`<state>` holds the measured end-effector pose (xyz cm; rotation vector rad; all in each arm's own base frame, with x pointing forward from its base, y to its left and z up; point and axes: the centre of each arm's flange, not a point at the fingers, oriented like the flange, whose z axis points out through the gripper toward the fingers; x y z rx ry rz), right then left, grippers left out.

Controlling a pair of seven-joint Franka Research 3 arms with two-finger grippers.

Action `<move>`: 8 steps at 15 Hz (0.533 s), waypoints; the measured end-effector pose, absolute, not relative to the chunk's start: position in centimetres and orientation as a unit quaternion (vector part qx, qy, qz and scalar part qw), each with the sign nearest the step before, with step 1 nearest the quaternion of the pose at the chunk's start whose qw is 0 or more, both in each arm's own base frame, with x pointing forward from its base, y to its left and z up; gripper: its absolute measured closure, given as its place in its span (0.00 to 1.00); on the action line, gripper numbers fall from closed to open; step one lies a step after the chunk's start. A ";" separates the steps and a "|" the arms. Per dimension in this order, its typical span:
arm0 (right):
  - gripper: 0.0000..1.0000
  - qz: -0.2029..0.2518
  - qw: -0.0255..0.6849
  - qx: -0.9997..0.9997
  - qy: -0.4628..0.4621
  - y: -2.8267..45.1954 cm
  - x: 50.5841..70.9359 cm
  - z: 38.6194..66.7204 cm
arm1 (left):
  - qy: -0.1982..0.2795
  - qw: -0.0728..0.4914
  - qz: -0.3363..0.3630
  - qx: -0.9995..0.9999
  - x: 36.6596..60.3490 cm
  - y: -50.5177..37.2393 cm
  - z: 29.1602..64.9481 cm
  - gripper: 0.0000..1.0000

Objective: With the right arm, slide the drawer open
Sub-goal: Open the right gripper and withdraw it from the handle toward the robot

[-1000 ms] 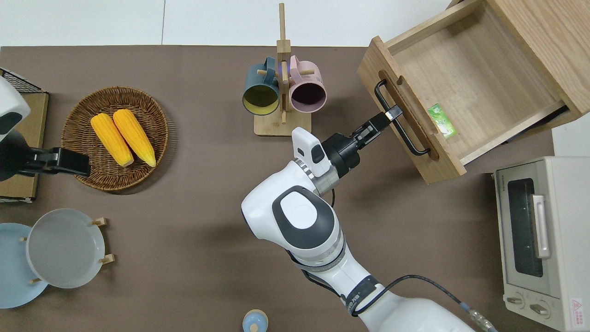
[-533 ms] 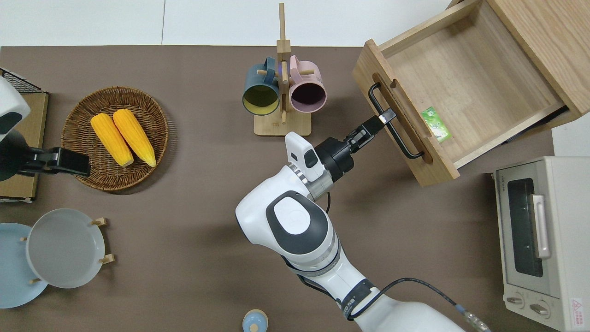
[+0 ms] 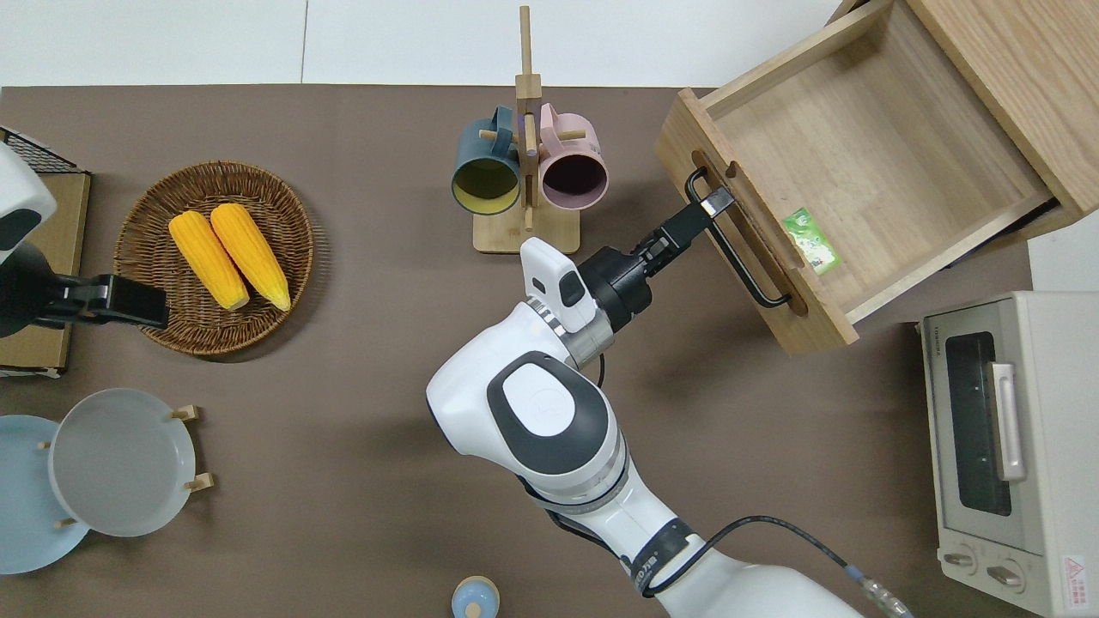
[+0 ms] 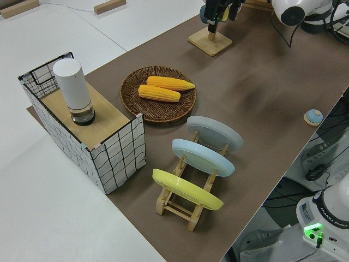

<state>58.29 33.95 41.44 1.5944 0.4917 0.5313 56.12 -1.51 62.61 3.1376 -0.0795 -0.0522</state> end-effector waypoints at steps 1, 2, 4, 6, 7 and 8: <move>0.33 0.234 0.640 0.700 0.214 34.0 58.4 41.7 | -0.025 0.001 -0.017 1.000 56.1 -1.5 62.6 0.00; 0.26 0.235 0.640 0.700 0.213 34.0 58.4 41.8 | -0.025 0.001 -0.017 1.000 56.1 -1.5 62.6 0.00; 0.06 0.236 0.639 0.700 0.214 34.2 58.3 41.9 | -0.025 0.001 -0.017 1.000 56.1 -1.5 62.6 0.00; 0.01 0.237 0.639 0.700 0.215 34.3 58.3 41.9 | -0.025 0.001 -0.017 1.000 56.1 -1.5 62.6 0.00; 0.01 0.237 0.639 0.700 0.215 34.3 58.3 41.9 | -0.025 0.001 -0.017 1.000 56.1 -1.5 62.6 0.00; 0.01 0.237 0.639 0.700 0.215 34.3 58.3 41.9 | -0.025 0.001 -0.017 1.000 56.1 -1.5 62.6 0.00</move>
